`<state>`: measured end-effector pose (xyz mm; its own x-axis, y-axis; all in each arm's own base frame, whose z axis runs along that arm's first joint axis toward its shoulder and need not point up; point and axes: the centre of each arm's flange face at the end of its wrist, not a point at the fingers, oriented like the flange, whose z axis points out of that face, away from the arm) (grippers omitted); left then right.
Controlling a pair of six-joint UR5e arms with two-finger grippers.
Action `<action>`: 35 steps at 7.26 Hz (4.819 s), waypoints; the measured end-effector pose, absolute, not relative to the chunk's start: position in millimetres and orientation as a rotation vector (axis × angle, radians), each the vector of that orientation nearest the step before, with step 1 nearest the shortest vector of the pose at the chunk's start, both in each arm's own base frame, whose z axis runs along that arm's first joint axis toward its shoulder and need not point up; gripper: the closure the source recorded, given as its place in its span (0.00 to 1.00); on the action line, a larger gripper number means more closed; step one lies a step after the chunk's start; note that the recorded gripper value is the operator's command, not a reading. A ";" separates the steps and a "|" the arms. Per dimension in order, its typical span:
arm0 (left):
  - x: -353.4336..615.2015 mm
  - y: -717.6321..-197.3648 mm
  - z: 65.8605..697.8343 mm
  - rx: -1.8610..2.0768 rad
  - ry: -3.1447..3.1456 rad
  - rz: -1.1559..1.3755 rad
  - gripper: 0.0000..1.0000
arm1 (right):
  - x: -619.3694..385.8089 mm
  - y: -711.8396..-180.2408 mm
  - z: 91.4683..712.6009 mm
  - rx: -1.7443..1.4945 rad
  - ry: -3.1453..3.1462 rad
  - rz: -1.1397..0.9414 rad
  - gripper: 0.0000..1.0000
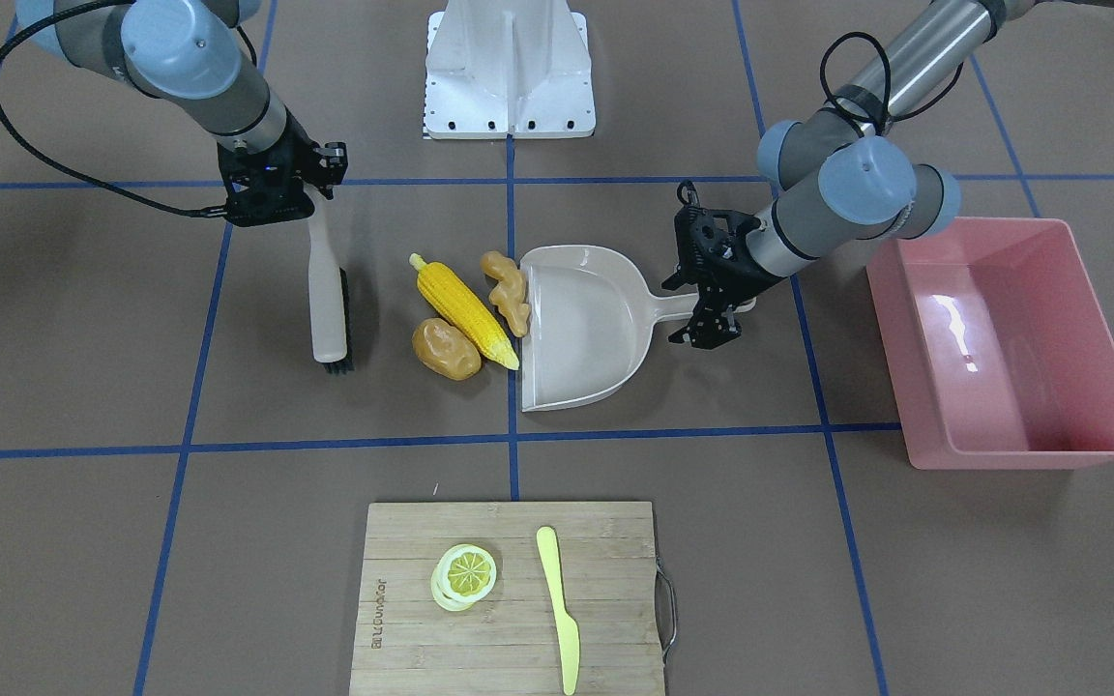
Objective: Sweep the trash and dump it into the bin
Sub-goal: 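Move the right gripper holding the brush toward the vegetables, then sweep the potato, corn and ginger into the dustpan with the right gripper's brush, then lift the brush away from the dustpan with the right gripper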
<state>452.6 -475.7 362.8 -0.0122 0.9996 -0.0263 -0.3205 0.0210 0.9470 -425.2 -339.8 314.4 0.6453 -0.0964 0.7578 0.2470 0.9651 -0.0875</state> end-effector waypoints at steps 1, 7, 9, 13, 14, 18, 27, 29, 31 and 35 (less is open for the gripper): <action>452.4 -475.8 362.7 0.942 0.989 1.340 0.20 | -436.7 -333.5 307.0 -0.186 -0.851 -0.206 1.00; 452.7 -475.7 361.3 0.943 0.990 1.338 0.20 | -489.7 -336.7 283.0 -0.195 -0.853 -0.223 1.00; 452.5 -475.8 360.8 0.944 0.990 1.336 0.20 | -513.1 -340.0 262.5 -0.201 -0.867 -0.226 1.00; 452.6 -475.6 360.6 0.944 0.990 1.336 0.20 | -554.4 -341.1 216.0 -0.212 -0.893 -0.217 1.00; 452.4 -475.8 360.8 0.944 0.989 1.336 0.20 | -560.1 -343.5 206.3 -0.209 -0.900 -0.218 1.00; 452.0 -476.1 361.8 0.944 0.987 1.336 0.20 | -590.5 -357.7 168.7 -0.205 -0.912 -0.220 1.00; 452.4 -476.2 361.3 0.944 0.988 1.335 0.20 | -537.0 -432.9 153.6 -0.240 -0.977 -0.171 1.00; 452.5 -476.1 361.1 0.944 0.988 1.335 0.31 | -483.2 -439.6 189.5 -0.234 -0.967 -0.117 1.00; 452.3 -476.3 361.3 0.943 0.988 1.334 0.56 | -416.4 -443.1 229.9 -0.220 -0.895 -0.074 1.00; 452.1 -476.2 360.7 0.945 0.988 1.335 0.95 | -275.5 -433.1 364.2 -0.176 -0.777 -0.089 1.00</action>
<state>452.1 -476.2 360.7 -0.0075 0.9996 -0.0268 -0.3176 0.0230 0.9480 -275.5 -433.1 364.2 0.7104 -0.0149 0.7036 0.1445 0.9815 -0.1252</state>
